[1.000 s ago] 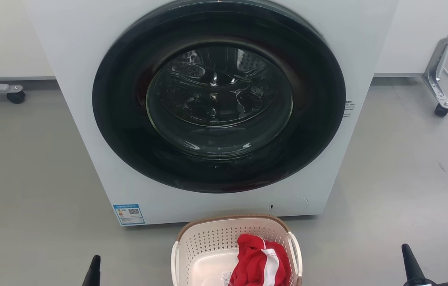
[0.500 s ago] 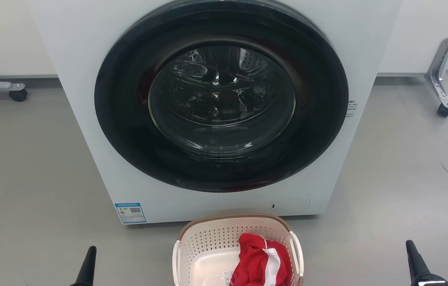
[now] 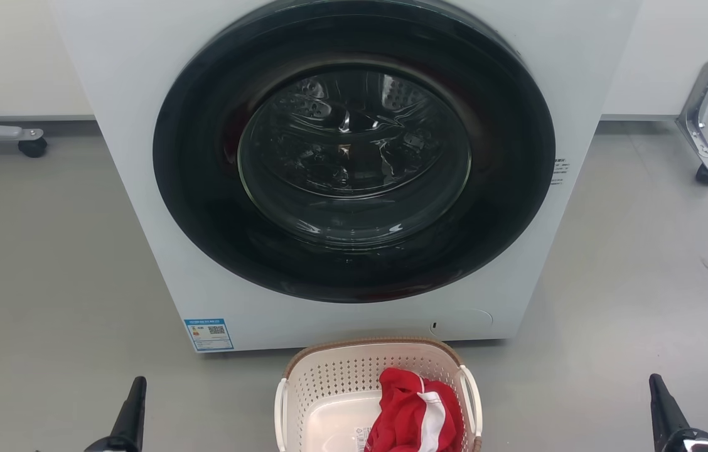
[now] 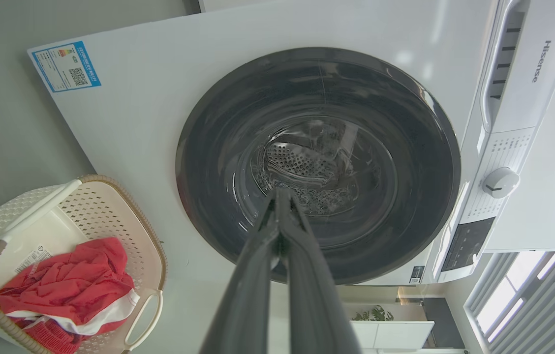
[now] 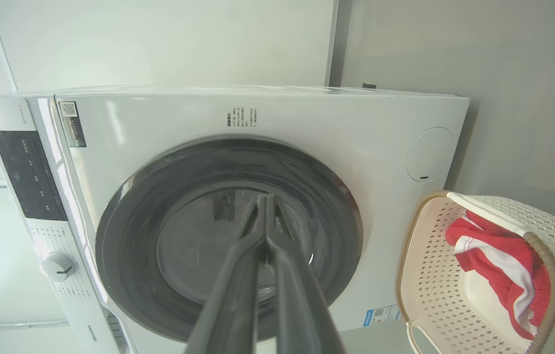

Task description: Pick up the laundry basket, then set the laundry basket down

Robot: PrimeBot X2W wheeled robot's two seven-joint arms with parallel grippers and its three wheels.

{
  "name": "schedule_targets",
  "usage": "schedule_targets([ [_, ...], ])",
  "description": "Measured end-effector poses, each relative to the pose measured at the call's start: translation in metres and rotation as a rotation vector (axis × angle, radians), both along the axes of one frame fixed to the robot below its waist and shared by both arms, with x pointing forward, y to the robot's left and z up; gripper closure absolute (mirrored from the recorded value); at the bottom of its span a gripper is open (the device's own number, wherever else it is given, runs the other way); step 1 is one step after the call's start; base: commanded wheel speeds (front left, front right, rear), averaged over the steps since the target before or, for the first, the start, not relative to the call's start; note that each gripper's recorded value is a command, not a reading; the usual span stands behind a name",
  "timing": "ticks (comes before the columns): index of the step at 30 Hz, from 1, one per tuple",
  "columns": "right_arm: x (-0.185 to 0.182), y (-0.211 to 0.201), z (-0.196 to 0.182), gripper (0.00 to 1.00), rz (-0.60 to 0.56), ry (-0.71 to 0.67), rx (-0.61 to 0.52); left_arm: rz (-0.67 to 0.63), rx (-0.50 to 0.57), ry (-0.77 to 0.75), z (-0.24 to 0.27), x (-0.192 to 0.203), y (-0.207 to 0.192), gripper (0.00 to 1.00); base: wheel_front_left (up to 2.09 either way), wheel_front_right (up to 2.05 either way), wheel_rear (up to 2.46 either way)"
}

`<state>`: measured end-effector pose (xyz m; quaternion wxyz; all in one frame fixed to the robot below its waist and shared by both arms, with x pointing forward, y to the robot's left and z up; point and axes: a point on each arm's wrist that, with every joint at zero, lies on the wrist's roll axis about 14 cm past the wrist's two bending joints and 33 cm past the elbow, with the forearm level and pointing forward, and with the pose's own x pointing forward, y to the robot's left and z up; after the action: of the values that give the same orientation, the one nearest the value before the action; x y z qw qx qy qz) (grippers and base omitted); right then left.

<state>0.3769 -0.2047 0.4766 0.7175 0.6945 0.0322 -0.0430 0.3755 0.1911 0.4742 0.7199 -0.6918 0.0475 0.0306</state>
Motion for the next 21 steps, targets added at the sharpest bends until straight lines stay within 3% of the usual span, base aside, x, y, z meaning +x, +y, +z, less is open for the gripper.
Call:
schedule_targets([
  [21, 0.0041, -0.0002, 0.0056, 1.00, -0.005, -0.023, 0.035, 0.006, -0.043, -0.020, 0.0048, 0.0032, 0.0002, 1.00, 0.00, 0.00, 0.00],
])
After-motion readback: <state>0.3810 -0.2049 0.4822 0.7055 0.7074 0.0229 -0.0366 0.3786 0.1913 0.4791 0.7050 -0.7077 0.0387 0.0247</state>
